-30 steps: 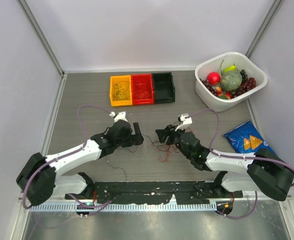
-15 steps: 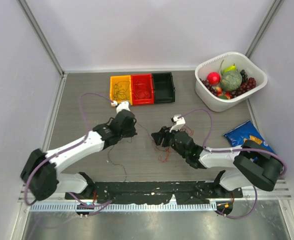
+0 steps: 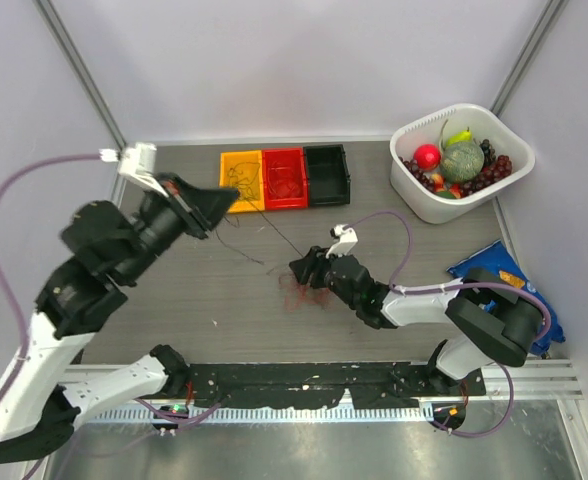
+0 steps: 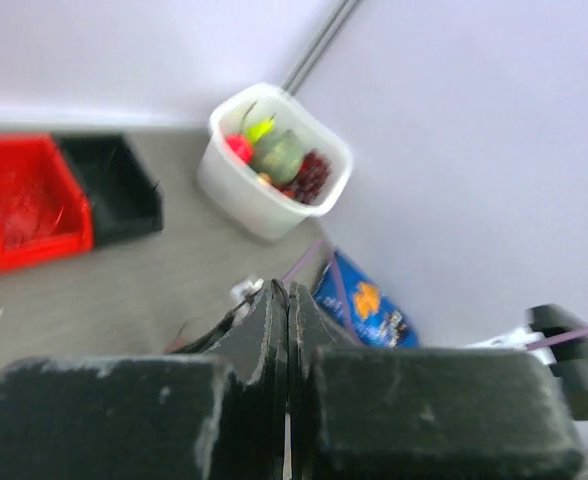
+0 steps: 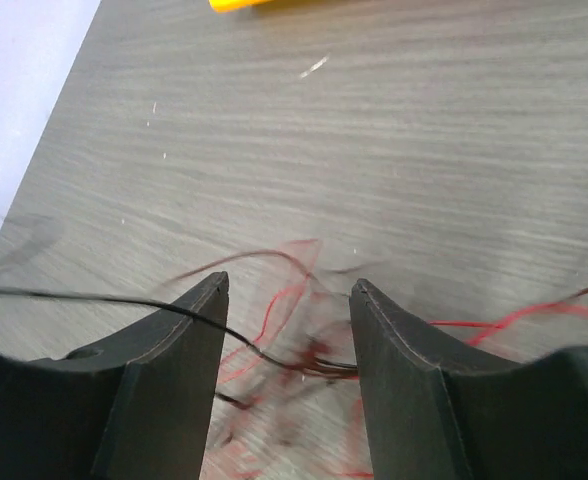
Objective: Untangle the cables
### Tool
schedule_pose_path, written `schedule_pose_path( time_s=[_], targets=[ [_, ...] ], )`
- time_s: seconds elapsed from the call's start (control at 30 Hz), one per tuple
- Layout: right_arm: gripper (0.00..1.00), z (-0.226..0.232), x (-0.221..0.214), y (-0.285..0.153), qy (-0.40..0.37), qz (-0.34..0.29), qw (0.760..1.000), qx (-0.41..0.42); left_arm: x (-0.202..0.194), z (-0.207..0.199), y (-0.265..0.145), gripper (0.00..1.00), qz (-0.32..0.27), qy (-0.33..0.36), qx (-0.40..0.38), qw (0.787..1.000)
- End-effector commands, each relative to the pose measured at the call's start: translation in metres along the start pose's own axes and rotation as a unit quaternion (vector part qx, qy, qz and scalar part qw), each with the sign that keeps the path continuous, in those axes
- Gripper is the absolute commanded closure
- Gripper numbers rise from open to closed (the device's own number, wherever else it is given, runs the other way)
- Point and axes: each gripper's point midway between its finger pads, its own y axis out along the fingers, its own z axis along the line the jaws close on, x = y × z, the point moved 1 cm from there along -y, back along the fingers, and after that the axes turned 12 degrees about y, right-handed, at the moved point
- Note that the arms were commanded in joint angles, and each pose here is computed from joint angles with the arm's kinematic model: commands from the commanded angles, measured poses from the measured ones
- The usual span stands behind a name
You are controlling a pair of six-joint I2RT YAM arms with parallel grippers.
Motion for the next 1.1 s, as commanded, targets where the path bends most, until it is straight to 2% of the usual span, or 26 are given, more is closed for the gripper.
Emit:
schedule_pose_path(
  time_s=[0.0, 0.13, 0.27, 0.5, 0.6, 0.67, 0.77, 0.83, 0.93, 1.03, 1.07],
  targets=[
    [0.43, -0.027, 0.015, 0.006, 0.021, -0.049, 0.994, -0.096, 0.121, -0.054, -0.05, 1.0, -0.116, 0.026, -0.086, 0.989],
    [0.43, -0.056, 0.026, -0.002, 0.044, -0.091, 0.979, -0.175, 0.195, -0.072, -0.099, 1.0, -0.208, 0.025, -0.105, 0.972],
    [0.41, -0.076, 0.031, -0.004, 0.067, -0.11, 0.967, -0.218, 0.236, -0.072, -0.126, 1.0, -0.281, 0.005, -0.096, 0.955],
    [0.43, -0.106, 0.043, -0.012, 0.127, -0.139, 0.948, -0.257, 0.267, -0.08, -0.127, 1.0, -0.312, 0.0, -0.095, 0.945],
    [0.43, -0.09, 0.045, -0.013, 0.113, -0.124, 0.962, -0.215, 0.255, -0.079, -0.109, 1.0, -0.289, 0.0, -0.09, 0.953],
    [0.43, -0.072, 0.041, -0.012, 0.087, -0.096, 0.977, -0.172, 0.233, -0.072, -0.087, 1.0, -0.258, -0.004, -0.077, 0.963],
    [0.41, -0.044, 0.046, -0.014, 0.046, -0.087, 0.989, -0.111, 0.196, -0.062, -0.056, 1.0, -0.219, -0.014, -0.063, 0.974],
    [0.4, -0.039, 0.051, -0.019, 0.008, -0.075, 0.989, -0.127, 0.173, -0.053, -0.039, 1.0, -0.194, -0.023, -0.048, 0.979],
    [0.4, -0.046, 0.08, -0.036, -0.02, -0.107, 0.975, -0.195, 0.14, -0.037, -0.02, 1.0, -0.159, -0.023, -0.015, 0.987],
    [0.38, -0.043, 0.094, -0.059, -0.057, -0.096, 0.971, -0.212, 0.106, -0.021, -0.008, 1.0, -0.126, -0.02, 0.009, 0.992],
    [0.38, -0.034, 0.098, -0.065, -0.051, -0.096, 0.975, -0.195, 0.096, -0.016, -0.005, 1.0, -0.117, -0.019, 0.016, 0.993]
  ],
)
